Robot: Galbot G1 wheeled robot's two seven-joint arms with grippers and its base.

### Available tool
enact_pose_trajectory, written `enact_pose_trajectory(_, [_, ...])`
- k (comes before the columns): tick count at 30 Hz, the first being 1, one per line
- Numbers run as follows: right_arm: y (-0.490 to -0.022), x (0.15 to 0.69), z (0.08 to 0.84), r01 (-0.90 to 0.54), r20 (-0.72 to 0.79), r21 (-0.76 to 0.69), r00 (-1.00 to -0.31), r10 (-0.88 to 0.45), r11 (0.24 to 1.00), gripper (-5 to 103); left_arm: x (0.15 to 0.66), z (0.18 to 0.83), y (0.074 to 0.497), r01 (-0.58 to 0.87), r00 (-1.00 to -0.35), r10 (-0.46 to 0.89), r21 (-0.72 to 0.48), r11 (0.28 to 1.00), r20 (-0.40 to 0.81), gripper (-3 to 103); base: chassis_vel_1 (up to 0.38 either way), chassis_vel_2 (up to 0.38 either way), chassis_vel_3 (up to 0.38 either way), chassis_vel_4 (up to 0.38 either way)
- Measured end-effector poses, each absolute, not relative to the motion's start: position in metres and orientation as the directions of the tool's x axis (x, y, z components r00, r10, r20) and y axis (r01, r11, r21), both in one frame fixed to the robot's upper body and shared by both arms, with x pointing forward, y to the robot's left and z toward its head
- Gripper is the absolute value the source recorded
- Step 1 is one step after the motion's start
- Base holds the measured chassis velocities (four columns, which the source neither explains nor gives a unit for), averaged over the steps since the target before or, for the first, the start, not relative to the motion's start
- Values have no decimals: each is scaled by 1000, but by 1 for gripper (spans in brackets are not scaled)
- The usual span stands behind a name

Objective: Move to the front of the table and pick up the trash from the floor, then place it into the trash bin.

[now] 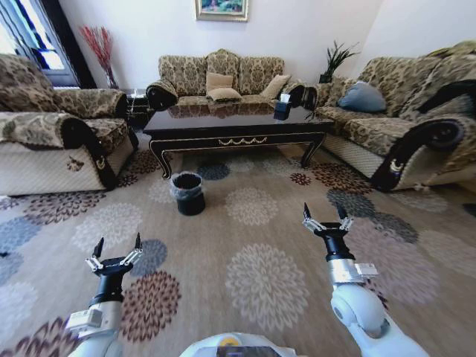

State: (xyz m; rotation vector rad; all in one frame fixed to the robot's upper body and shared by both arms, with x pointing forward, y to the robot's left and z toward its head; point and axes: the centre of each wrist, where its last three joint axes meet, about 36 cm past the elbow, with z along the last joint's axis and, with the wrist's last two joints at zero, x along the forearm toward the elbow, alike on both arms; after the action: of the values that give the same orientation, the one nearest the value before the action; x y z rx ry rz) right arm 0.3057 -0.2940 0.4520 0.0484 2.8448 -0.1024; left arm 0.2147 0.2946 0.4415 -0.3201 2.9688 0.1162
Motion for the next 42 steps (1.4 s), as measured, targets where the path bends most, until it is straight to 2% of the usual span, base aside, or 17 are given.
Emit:
enact_pose_trajectory(18, [-294,306,452,44,-291,-66,-956,23,997,100,215,441,295,-217,-966,-205,60,974,-160,100,256,-362,-260,381])
enact_pose_trajectory(33, [-294,306,452,44,-292,-66,-956,23,997,100,215,441,295,-217,-966,-205,60,974,-160,100,19,-8,-19,-2])
enact_pose_trajectory(42, [-294,306,452,44,-291,-65,-956,23,997,100,215,441,295,-217,-966,-205,60,974,-160,100,129,-123,-126,126])
